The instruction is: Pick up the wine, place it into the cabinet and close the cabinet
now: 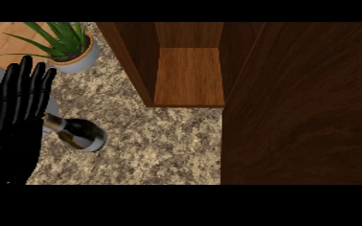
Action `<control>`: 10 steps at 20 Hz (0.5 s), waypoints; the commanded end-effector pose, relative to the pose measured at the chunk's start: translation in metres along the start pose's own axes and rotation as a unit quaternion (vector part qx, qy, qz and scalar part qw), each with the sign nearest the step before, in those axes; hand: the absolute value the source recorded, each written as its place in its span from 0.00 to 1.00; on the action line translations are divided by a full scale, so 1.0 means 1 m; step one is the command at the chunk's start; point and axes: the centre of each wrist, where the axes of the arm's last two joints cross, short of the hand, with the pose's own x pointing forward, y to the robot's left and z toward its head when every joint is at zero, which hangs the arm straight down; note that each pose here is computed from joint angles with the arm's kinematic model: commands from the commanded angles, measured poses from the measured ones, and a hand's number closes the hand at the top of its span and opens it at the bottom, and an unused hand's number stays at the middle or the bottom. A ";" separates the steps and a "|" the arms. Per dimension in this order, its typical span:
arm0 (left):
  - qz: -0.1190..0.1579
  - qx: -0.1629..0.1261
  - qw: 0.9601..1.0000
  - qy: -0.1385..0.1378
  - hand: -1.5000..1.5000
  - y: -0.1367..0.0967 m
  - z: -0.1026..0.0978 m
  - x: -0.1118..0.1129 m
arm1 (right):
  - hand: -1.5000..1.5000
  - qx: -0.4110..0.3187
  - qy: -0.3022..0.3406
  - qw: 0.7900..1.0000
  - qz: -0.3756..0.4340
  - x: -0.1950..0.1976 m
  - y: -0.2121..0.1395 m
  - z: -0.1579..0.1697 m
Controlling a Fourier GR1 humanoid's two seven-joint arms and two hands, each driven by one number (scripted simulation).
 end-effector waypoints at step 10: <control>0.085 0.054 0.984 0.145 0.00 -0.022 -0.046 -0.028 | 0.00 0.159 0.041 0.980 -0.109 0.038 0.029 0.059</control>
